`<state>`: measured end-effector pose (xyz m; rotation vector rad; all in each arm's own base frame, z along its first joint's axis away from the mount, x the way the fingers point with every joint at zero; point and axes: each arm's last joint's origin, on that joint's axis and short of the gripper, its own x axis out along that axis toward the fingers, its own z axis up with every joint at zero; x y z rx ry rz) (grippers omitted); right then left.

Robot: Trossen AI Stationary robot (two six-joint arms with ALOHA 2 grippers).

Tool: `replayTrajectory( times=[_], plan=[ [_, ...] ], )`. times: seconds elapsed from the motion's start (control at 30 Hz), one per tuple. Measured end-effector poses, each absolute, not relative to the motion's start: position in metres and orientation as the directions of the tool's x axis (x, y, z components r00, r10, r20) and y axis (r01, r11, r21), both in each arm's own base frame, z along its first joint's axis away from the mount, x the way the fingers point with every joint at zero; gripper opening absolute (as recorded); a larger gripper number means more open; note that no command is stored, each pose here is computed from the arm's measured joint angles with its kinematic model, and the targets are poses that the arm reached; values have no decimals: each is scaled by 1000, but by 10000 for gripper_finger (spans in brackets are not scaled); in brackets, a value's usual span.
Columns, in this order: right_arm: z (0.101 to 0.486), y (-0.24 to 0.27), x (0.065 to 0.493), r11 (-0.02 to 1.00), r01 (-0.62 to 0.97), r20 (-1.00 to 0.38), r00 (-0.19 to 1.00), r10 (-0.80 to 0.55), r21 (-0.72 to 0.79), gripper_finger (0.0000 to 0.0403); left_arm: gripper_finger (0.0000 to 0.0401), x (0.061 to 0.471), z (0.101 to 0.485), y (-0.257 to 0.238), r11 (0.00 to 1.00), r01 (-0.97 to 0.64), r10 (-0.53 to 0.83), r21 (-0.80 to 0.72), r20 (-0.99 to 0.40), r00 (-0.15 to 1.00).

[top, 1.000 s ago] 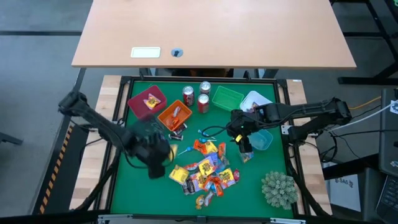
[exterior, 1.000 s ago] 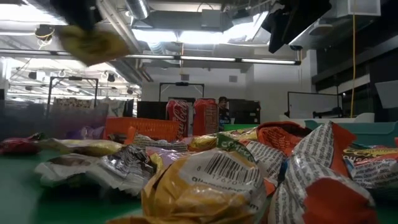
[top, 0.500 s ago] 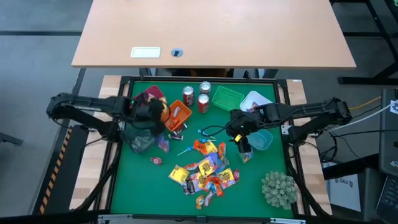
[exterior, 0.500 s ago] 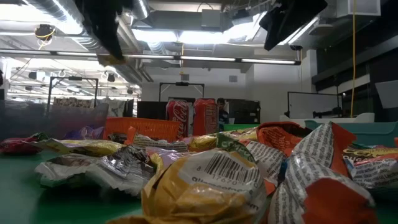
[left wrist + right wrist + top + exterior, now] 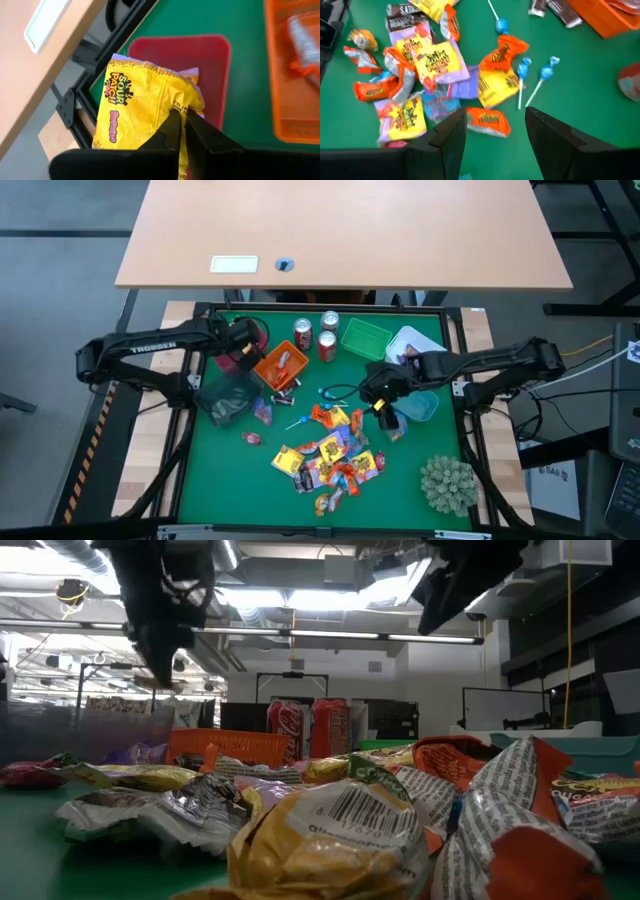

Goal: Sort candy
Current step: Put the yellow candy into the red bin

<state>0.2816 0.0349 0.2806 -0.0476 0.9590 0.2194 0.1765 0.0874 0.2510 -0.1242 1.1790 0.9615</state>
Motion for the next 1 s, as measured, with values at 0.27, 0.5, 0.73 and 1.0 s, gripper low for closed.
replayTrajectory(
  times=[0.27, 0.5, 0.73, 1.0],
  plan=[
    [251, 38, 296, 969, -232, -777, 594, 206, 80, 200, 79, 170, 239, 99, 564, -732, 573, 382, -820, 13],
    [226, 41, 312, 954, -266, -788, 554, 267, 137, 200, 111, 173, 238, 103, 562, -756, 575, 336, -816, 65],
    [195, 40, 327, 974, -217, -839, 517, 170, 64, 200, 112, 181, 241, 104, 587, -770, 559, 249, -813, 164],
    [165, 41, 344, 975, -218, -847, 512, 144, 34, 200, 112, 185, 243, 106, 588, -779, 569, 220, -796, 205]
  ],
)
